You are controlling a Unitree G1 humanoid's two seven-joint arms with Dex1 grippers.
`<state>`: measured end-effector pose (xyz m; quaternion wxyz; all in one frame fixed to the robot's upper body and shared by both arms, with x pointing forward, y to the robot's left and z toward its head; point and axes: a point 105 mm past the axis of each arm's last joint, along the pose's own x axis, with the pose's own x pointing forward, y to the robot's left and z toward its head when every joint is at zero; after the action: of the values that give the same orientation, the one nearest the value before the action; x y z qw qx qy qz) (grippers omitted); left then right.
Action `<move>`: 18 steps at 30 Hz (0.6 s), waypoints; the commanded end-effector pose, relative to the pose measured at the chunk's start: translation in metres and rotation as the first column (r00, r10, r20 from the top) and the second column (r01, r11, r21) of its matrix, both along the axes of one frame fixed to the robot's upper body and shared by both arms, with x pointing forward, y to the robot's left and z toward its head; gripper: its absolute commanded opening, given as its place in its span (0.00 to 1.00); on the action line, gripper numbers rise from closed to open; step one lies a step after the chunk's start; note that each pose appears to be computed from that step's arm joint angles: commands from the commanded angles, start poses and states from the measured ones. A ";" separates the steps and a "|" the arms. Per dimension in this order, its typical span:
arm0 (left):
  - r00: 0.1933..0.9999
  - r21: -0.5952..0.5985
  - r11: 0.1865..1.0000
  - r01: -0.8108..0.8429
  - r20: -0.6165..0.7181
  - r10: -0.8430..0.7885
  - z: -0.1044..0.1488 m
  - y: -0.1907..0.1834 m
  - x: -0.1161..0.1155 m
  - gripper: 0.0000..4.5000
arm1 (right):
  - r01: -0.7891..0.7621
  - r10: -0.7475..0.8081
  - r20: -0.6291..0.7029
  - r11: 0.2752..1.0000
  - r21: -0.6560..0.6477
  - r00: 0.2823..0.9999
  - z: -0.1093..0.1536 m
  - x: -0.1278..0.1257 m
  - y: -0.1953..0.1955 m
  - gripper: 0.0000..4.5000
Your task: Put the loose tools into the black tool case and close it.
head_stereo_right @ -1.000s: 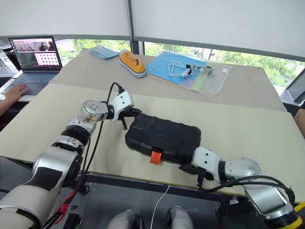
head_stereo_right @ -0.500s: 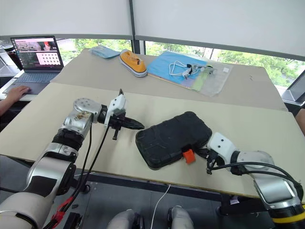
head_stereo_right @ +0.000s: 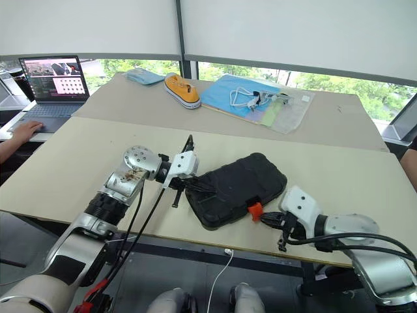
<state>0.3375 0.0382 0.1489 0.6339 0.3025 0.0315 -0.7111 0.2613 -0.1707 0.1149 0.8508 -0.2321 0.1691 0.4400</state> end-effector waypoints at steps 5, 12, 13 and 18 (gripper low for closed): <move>1.000 0.065 0.998 0.011 -0.010 -0.011 -0.016 0.000 -0.004 0.01 | 0.051 -0.052 0.061 0.998 0.029 0.997 -0.006 0.018 0.006 0.00; 0.997 0.112 0.993 0.044 0.057 -0.050 -0.024 -0.005 -0.003 0.01 | 0.065 -0.073 0.092 0.994 0.084 0.993 -0.004 0.019 0.015 0.00; 0.995 0.131 0.990 0.056 0.077 -0.067 -0.027 -0.006 -0.003 0.01 | 0.067 -0.076 0.104 0.994 0.087 0.992 -0.001 0.019 0.015 0.00; 0.980 0.205 0.975 0.085 0.158 -0.118 -0.037 -0.008 0.001 0.01 | 0.058 -0.075 0.157 0.992 0.115 0.985 0.021 0.015 0.013 0.00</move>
<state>0.3394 0.0245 0.1497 0.5895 0.3993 -0.0351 -0.7013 0.2760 -0.1662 0.0964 0.8838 -0.1998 0.1584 0.3921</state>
